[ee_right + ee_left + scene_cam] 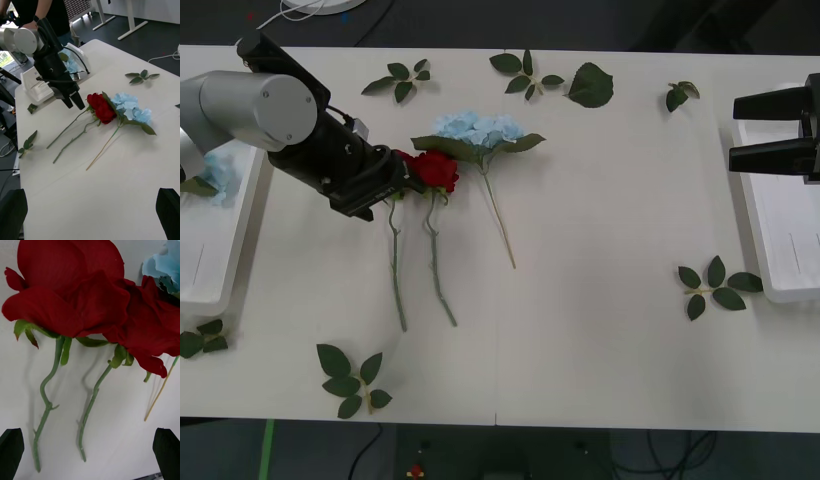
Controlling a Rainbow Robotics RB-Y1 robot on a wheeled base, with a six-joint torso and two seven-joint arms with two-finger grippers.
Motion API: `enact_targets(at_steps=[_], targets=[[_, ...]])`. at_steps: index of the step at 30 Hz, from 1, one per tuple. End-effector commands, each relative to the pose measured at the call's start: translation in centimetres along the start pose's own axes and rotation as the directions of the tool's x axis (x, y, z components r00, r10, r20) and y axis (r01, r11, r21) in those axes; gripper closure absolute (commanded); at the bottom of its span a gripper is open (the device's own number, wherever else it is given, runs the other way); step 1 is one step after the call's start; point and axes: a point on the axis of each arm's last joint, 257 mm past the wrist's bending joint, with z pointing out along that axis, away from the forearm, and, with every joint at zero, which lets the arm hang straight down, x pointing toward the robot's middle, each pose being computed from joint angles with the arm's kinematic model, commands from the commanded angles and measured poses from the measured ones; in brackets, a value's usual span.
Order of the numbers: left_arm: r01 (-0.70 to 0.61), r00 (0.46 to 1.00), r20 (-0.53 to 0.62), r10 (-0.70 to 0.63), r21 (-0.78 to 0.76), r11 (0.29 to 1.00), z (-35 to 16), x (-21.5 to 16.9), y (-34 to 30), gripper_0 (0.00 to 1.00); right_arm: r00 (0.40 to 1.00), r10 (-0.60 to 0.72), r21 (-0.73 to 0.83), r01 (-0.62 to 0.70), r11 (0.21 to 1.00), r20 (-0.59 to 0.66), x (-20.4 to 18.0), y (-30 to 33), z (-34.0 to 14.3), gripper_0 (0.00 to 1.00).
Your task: Place the red flowers into the right box and the blue flowers into the left box. If a person shows an open palm, hand one flower to the person first, then continue sorting.
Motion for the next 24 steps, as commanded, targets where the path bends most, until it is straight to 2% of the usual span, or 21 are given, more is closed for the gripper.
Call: enact_targets(at_steps=[1, 9, 24], targets=[[-0.058, 0.997, 0.058, 0.059, -0.019, 0.998, 1.1, -0.5, 2.6, 0.0, 0.999, 0.012, -0.024, -0.013, 1.0, -0.033, -0.1, 1.6, -1.0, 0.0], [-0.094, 0.99, 0.1, 0.099, -0.048, 0.994, 3.4, -0.4, 4.9, 0.0, 0.998, 0.017, -0.055, -0.02, 0.998, -0.061, 0.4, 2.6, -1.5, 0.0], [-0.153, 0.978, 0.123, 0.167, -0.118, 0.981, 4.1, -1.0, 7.9, 0.0, 0.999, 0.024, -0.061, -0.027, 0.998, -0.049, 0.0, 2.7, -1.5, 0.0]])
